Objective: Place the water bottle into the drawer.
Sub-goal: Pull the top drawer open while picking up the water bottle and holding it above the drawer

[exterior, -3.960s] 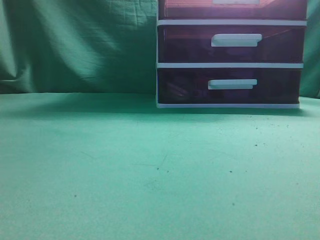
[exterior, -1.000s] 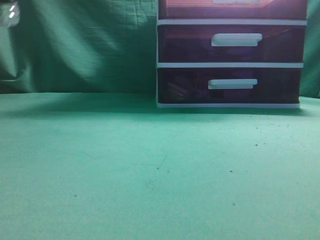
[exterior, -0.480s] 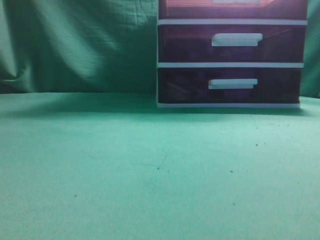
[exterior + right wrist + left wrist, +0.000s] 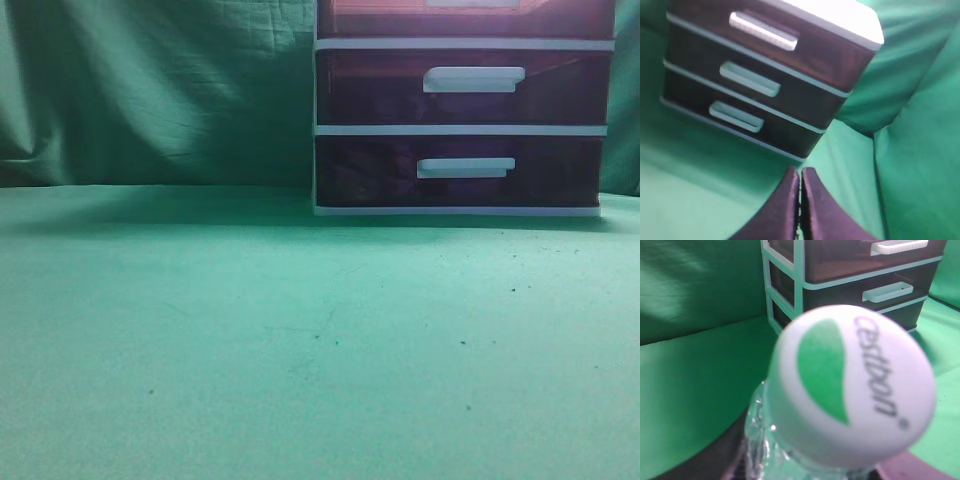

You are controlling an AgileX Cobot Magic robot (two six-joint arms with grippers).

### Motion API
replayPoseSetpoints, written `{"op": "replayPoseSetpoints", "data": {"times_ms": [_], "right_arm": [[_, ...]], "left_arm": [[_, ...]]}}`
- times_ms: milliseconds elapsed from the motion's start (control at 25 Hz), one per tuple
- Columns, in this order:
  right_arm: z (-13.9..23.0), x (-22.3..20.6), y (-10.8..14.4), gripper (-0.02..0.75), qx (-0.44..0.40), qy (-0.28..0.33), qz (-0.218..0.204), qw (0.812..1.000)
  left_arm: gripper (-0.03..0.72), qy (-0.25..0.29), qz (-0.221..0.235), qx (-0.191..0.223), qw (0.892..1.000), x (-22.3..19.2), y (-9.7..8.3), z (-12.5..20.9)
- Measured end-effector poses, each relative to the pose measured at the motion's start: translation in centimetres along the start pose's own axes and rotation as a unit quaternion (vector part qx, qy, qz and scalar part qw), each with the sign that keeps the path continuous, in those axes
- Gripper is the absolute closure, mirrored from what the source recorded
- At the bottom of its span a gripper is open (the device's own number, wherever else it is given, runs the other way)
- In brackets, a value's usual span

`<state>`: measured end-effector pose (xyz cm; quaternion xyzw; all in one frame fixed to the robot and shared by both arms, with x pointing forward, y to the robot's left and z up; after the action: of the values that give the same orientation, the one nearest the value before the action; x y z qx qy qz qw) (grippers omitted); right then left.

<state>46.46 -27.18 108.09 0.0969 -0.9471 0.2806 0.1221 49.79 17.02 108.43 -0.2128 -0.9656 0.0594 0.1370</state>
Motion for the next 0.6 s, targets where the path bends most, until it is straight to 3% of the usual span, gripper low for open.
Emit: {"op": "replayPoseSetpoints", "data": {"times_ms": [120,320,360,440,600], "right_arm": [[-0.9,-2.6,-0.6,0.738,0.091,0.022,-0.016,0.995],[-3.2,-7.7,-2.1,0.738,0.291,0.011,-0.009,0.957],[-3.5,-8.6,-2.4,0.688,0.307,0.003,0.0,0.952],[-4.4,-10.7,-3.0,0.688,0.326,-0.019,0.03,0.945],[-5.3,-14.1,-3.5,0.54,0.362,-0.054,0.077,0.927]], "left_arm": [[0.396,0.001,0.0,0.001,1.0,0.0,0.0,0.0],[0.396,0.001,0.0,0.001,1.0,0.0,0.0,0.0],[0.396,0.001,0.0,0.001,1.0,0.0,0.0,0.0],[0.396,0.001,0.0,0.001,1.0,0.0,0.0,0.0],[0.396,0.002,-0.001,0.001,1.0,0.0,0.0,0.1]]}}
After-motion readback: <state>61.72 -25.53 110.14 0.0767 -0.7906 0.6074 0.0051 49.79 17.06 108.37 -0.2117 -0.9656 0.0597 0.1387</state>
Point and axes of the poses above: a point on each arm's last joint axis where the gripper is mounted, x pointing back along that axis away from the gripper, y along the wrist's bending axis when the last joint is at zero, z = x × y, the point moved 9 cm from there along -x, pointing out along that axis toward the gripper, and after that the axes turned 11 degrees about x, right-handed, at the moved point
